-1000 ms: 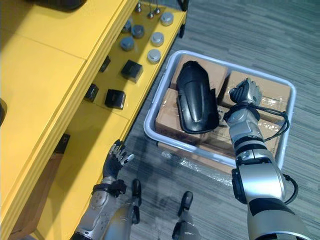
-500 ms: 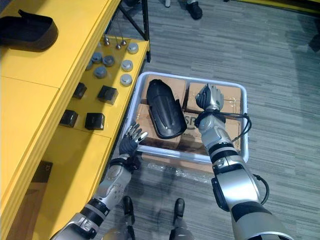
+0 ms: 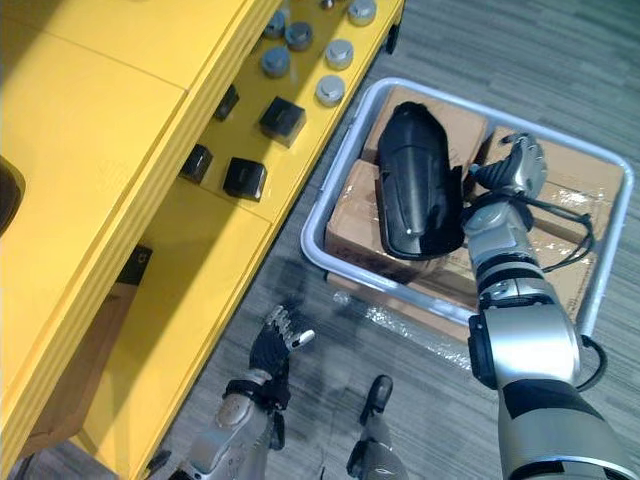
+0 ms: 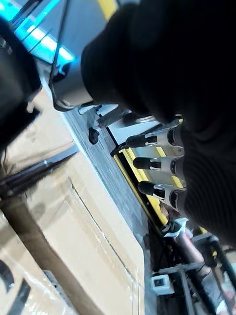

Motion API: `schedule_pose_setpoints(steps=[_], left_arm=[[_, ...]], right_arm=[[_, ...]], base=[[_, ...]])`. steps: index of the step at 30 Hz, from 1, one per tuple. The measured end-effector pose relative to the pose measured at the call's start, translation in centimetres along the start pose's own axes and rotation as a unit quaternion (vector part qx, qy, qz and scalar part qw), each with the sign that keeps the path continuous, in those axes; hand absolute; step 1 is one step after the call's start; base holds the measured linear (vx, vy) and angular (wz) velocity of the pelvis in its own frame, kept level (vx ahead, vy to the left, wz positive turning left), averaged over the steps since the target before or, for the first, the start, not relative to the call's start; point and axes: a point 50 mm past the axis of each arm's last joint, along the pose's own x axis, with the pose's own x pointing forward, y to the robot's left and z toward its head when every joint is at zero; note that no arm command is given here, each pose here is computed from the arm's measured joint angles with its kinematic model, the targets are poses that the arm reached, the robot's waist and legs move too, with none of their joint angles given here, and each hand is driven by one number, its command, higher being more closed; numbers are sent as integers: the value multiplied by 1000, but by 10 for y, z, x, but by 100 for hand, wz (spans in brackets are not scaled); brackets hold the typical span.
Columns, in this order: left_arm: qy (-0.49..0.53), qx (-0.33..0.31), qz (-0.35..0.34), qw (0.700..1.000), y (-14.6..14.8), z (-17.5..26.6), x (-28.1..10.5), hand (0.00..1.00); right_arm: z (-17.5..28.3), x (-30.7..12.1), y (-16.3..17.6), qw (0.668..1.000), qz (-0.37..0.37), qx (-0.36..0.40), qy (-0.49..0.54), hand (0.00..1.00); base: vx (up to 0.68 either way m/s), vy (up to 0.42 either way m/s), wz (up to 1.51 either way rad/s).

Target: Walk over and take plastic housings, then place them on the shelf

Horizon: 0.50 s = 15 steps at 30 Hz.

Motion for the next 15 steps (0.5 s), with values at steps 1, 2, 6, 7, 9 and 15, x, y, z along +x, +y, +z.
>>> schedule_pose_setpoints(steps=[1,2,6,7,9,15], left_arm=[[3,0,-3,1000,-1,-1,-1,0],[6,0,-9,1000,-1,-3,-2,0],[6,-4,-19,1000,-4,-2,-1,0],[5,-6,-20,1000,-6,-2,-1,0],[3,-9,-22,1000,-7,-2,0,0],[-1,-12,-22,1000,-8,0,0,0]], right_arm=[[-1,1,-2,1000,-3,-5,-1,0],[-2,2,-4,1000,-6,-12,-3,0],[-5,2,-5,999,-1,-33,-9,0],[-9,3,-6,999,2,-43,-5,0],[-20,2,-5,998,18,-54,11,0],[-30,7,-17,997,22,-77,6,100]], base=[[26,32,-1],[34,37,0],[38,40,3],[34,36,3],[35,38,2],[22,28,3]])
